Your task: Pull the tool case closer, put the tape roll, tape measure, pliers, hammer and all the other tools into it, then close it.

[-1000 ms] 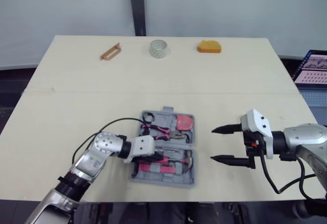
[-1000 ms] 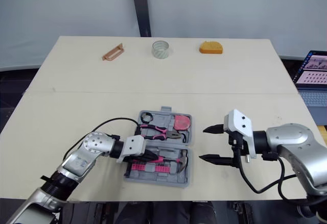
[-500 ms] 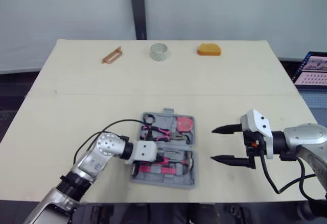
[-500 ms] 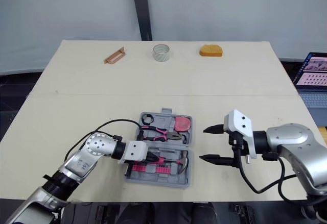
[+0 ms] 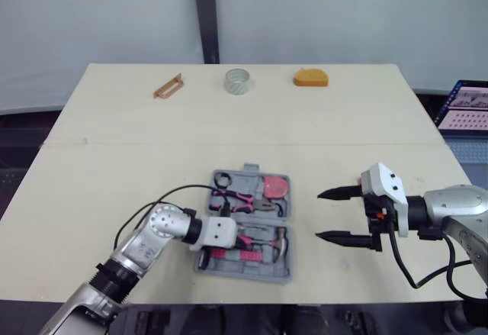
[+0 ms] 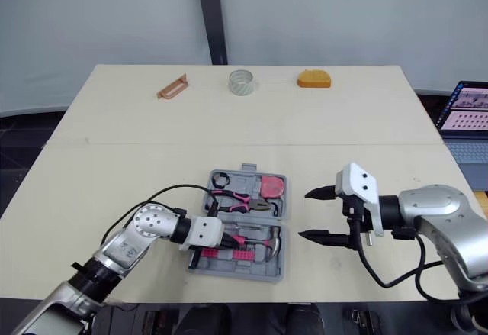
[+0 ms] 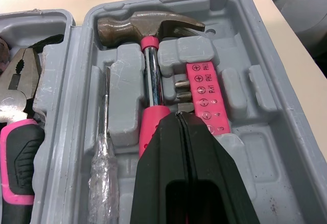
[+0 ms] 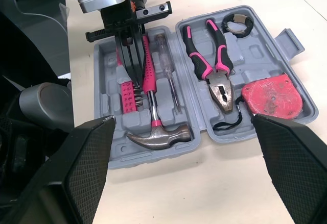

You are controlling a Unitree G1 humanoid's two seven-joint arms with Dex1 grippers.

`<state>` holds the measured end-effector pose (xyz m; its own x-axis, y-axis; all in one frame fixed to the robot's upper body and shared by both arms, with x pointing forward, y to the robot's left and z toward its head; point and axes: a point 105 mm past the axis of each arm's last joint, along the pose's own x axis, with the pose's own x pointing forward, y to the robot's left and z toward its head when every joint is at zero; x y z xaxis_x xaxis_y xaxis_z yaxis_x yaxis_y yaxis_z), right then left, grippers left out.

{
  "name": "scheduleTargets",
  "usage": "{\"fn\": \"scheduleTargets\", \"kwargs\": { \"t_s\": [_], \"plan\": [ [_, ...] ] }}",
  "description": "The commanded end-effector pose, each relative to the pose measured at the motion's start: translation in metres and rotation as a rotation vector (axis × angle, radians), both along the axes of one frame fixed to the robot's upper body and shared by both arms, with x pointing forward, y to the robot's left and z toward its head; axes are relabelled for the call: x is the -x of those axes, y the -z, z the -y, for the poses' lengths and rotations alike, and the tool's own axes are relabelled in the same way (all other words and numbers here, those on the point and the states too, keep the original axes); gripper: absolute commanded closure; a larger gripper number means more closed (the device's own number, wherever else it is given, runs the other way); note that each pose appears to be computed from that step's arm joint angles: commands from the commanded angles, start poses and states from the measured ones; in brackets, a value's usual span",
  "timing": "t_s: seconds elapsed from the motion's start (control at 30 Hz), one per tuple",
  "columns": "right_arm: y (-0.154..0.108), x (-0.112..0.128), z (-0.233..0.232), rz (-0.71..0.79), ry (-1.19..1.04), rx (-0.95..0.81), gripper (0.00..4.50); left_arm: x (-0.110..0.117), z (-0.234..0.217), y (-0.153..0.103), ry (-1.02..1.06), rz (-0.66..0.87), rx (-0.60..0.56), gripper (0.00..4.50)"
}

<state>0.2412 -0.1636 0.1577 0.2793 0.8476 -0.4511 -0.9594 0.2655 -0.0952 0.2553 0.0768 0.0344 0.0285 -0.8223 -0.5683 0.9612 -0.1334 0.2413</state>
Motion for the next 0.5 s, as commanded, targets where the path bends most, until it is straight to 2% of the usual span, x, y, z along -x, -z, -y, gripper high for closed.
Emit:
{"fn": "scheduleTargets", "kwargs": {
  "t_s": [0.03, 0.13, 0.27, 0.37, 0.4, 0.5],
  "plan": [
    [-0.011, -0.001, 0.003, 0.054, -0.002, -0.001, 0.00, 0.010, -0.014, 0.022, -0.107, -0.204, -0.023, 4.45],
    [-0.012, -0.004, 0.007, 0.050, 0.024, -0.020, 0.00, -0.005, -0.013, -0.019, -0.174, -0.227, 0.107, 3.65],
    [-0.012, -0.007, 0.017, 0.038, 0.068, -0.039, 0.00, -0.015, -0.024, -0.064, -0.246, -0.237, 0.219, 1.74],
    [-0.012, -0.010, 0.034, 0.035, 0.152, -0.058, 0.00, -0.022, -0.056, -0.095, -0.375, -0.212, 0.287, 0.28],
    [-0.010, -0.011, 0.042, 0.030, 0.195, -0.064, 0.00, -0.022, -0.073, -0.099, -0.437, -0.210, 0.292, 0.13],
    [0.000, -0.016, 0.073, 0.014, 0.336, -0.071, 0.00, -0.021, -0.130, -0.093, -0.646, -0.188, 0.264, 0.13]
  ]
}}
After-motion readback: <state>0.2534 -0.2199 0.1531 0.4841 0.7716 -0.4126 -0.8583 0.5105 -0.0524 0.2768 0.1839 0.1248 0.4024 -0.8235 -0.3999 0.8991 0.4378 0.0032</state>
